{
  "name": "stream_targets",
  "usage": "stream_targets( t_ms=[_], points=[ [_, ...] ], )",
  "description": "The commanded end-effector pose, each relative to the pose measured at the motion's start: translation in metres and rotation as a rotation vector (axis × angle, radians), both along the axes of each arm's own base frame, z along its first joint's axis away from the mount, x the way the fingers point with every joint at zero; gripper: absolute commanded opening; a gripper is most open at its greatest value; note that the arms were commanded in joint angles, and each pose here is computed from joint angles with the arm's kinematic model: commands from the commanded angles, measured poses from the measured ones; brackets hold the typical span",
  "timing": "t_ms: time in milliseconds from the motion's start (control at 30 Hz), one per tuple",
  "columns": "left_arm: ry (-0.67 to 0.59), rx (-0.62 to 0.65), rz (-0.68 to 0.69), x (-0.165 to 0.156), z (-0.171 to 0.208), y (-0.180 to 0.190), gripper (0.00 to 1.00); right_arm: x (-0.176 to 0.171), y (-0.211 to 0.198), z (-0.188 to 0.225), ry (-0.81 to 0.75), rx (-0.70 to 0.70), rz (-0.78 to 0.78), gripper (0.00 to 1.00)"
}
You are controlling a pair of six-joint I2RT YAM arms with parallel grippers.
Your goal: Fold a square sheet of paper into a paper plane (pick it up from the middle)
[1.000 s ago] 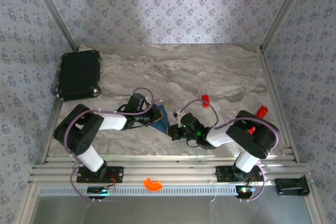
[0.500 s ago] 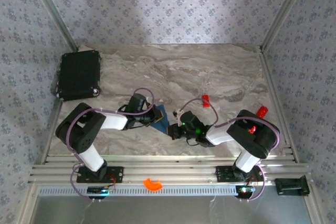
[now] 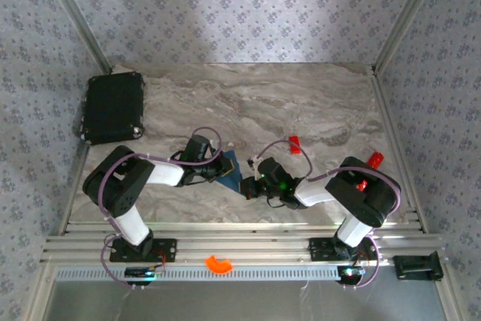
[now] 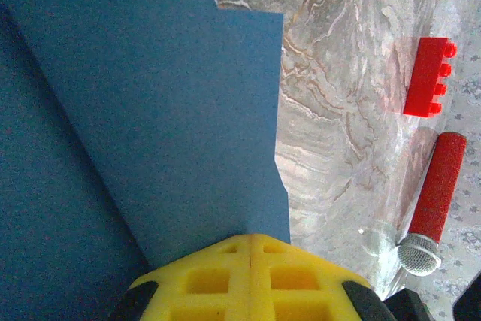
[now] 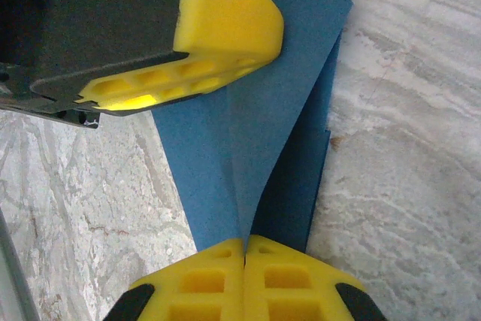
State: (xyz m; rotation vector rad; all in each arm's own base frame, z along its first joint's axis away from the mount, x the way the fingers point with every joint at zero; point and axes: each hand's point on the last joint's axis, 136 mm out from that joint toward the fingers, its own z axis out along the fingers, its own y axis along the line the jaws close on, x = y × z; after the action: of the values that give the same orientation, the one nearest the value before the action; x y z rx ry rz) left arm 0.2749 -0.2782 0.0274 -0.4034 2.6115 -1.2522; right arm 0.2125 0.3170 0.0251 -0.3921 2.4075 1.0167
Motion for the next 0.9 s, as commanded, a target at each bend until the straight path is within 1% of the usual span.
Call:
stream_targets(
  t_ms=[0,533,667,867],
  points=[
    [0.023,0.050,0.016,-0.003,-0.013,0.006,0.04,-0.009,-0.011,-0.021,0.081,-0.072,-0.006,0.00],
    [0.042,0.102,0.042,-0.002,-0.023,0.014,0.05,-0.009,-0.010,-0.024,0.106,-0.077,-0.003,0.00],
    [0.053,0.139,0.070,-0.005,-0.029,0.024,0.05,-0.008,-0.010,-0.023,0.111,-0.077,-0.006,0.00],
    [0.064,0.137,0.035,-0.006,-0.031,0.019,0.06,-0.008,-0.009,-0.023,0.115,-0.074,-0.008,0.00]
  ],
)
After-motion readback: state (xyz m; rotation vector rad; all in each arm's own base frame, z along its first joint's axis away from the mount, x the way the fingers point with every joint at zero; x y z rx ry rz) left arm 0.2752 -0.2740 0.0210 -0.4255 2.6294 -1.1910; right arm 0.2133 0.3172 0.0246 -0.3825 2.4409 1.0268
